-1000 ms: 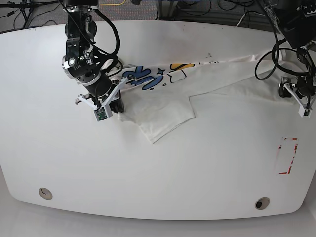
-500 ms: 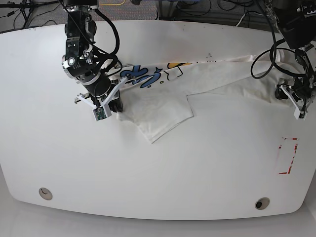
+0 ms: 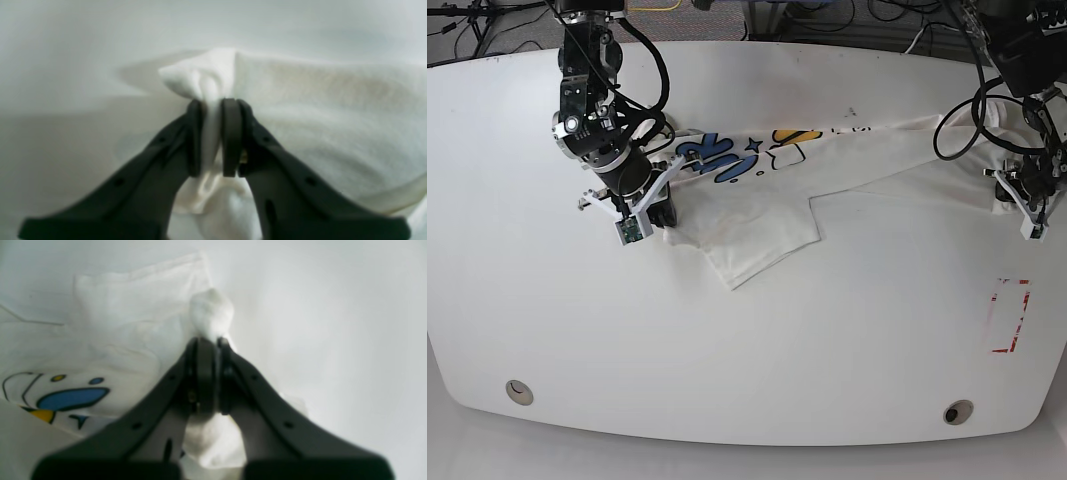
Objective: Fold the T-shirt properly
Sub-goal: 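Close the left gripper on the shirt's side edge, then lift the shirt with both grippers and pull it toward the robot, then swing the lifted shirt with both grippers, stretching it between them, then lay the stretched shirt flat on the table with both grippers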
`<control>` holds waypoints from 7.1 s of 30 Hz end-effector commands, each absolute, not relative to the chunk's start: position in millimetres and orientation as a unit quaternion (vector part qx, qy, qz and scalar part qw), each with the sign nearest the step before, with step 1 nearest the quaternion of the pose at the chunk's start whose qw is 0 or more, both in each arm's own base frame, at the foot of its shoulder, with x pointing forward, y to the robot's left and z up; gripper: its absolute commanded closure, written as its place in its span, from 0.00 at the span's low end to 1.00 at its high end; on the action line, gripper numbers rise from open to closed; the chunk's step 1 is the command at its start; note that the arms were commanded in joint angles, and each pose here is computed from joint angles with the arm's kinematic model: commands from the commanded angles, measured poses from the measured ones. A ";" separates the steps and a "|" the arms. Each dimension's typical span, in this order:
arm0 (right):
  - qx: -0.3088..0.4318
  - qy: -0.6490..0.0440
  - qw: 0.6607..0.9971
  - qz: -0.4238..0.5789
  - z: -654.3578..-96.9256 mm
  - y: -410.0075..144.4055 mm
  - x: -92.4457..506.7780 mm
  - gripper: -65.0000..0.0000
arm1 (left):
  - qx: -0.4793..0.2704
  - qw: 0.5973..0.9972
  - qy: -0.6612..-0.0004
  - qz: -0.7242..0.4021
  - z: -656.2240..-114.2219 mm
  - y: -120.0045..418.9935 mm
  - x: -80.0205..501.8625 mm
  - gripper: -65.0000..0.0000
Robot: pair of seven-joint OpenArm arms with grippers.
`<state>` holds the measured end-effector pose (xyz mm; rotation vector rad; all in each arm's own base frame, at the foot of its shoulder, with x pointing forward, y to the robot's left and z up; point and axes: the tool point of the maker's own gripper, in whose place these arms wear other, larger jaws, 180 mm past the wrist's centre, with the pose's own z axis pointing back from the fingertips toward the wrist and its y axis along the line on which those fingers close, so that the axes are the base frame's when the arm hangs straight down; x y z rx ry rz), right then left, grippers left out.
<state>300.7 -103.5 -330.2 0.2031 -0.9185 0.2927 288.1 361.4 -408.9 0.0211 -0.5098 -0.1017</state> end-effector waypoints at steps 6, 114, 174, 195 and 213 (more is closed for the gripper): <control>0.097 -0.473 0.864 0.144 -308.9 -103.5 308.5 1.00 | 0.064 0.946 -0.304 -0.093 -354.9 366.4 305.1 0.97; -0.086 -0.686 0.704 0.161 -34.6 -197.9 467.3 1.00 | 0.209 0.692 -0.687 -0.074 77.2 336.1 408.5 0.98; -0.094 -0.563 0.810 0.135 -164.5 -226.9 405.0 1.00 | 0.208 0.816 -0.526 -0.117 -100.8 314.9 366.1 0.98; -0.085 -0.505 0.852 0.110 -224.0 -240.2 373.7 1.00 | 0.169 0.895 -0.403 -0.091 -218.0 334.9 309.6 0.97; -0.050 -0.481 0.870 0.094 -274.4 -232.1 347.7 1.00 | 0.139 0.929 -0.333 -0.080 -280.0 331.9 258.3 0.97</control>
